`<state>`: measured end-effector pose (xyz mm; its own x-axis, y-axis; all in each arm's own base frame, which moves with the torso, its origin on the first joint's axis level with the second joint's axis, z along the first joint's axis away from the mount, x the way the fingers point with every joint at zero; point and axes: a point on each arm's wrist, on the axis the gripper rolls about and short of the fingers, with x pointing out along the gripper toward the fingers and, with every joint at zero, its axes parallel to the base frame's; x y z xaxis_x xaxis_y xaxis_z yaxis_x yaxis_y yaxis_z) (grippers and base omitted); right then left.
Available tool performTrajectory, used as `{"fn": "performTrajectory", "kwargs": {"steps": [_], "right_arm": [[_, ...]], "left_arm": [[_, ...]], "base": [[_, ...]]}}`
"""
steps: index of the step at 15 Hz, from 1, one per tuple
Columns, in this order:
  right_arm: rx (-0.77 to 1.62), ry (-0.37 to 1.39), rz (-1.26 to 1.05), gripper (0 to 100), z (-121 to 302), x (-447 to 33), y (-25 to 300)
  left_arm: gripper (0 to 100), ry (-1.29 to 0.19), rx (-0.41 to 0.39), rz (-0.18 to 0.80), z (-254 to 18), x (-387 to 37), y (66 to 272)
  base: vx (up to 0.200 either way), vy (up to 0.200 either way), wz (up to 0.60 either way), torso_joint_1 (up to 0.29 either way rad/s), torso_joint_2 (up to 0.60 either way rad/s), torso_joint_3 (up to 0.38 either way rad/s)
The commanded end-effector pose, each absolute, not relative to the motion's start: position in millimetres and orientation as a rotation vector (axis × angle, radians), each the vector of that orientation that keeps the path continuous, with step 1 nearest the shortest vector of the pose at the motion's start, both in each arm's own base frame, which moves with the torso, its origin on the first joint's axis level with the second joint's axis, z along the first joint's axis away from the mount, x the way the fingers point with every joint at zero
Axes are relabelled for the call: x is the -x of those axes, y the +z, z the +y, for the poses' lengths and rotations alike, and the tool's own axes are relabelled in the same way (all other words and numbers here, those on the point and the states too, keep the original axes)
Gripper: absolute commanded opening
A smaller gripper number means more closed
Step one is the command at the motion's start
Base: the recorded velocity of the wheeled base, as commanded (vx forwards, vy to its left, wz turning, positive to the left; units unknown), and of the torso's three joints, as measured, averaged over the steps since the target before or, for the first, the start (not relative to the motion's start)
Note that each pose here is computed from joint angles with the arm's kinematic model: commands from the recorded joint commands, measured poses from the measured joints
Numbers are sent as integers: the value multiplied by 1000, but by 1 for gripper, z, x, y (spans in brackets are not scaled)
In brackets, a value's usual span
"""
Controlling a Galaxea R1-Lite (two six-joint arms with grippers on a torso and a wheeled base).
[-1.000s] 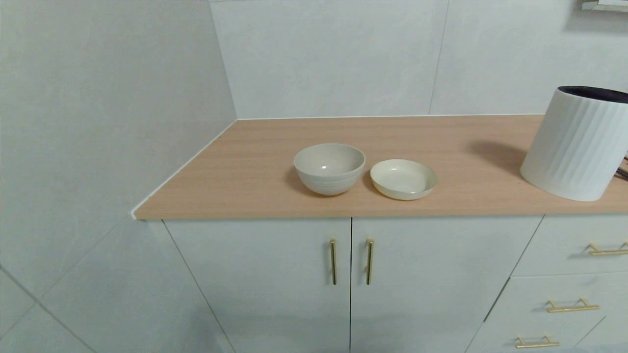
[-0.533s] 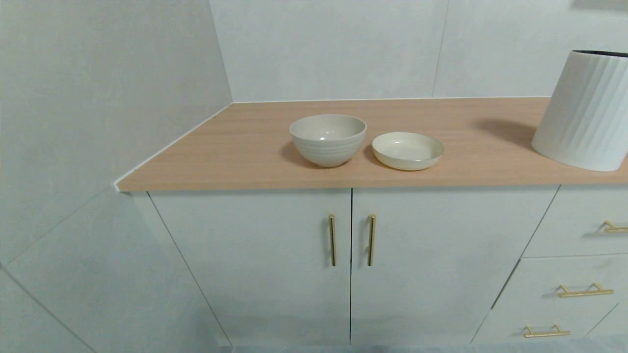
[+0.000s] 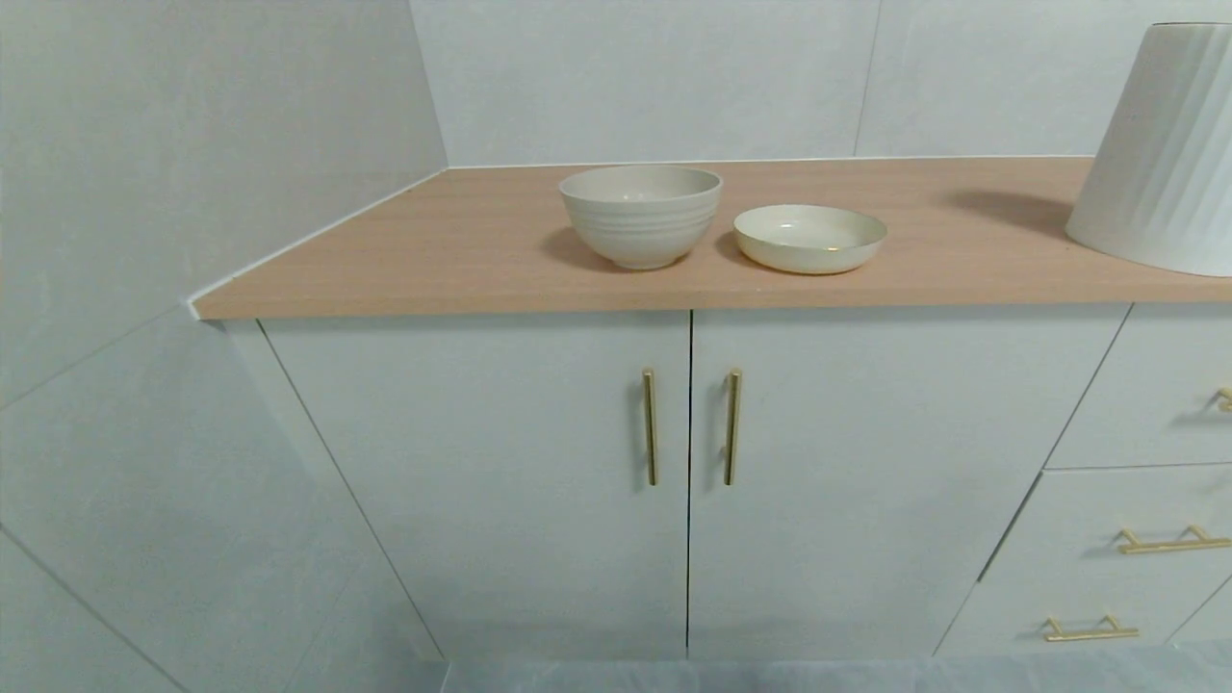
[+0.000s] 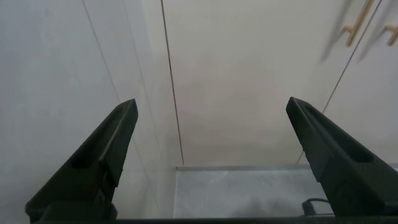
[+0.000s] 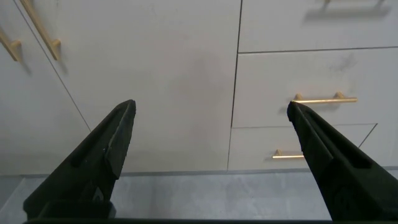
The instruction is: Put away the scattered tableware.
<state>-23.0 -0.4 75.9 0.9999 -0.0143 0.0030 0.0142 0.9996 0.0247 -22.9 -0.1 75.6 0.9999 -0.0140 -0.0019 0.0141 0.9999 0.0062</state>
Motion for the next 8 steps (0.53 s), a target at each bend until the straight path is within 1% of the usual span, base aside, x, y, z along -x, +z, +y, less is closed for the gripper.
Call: {"fn": "performTrajectory", "kwargs": {"steps": [1, 8], "right_arm": [[-25, -14, -3, 100, 0, 23, 76], [-21, -14, -2, 100, 0, 23, 76]], "left_arm": [[100, -14, -6, 1, 0, 23, 76], [100, -14, -6, 1, 0, 23, 76]], "base": [[0, 0, 0, -17, 61, 46], [0, 0, 0, 0, 0, 0]]}}
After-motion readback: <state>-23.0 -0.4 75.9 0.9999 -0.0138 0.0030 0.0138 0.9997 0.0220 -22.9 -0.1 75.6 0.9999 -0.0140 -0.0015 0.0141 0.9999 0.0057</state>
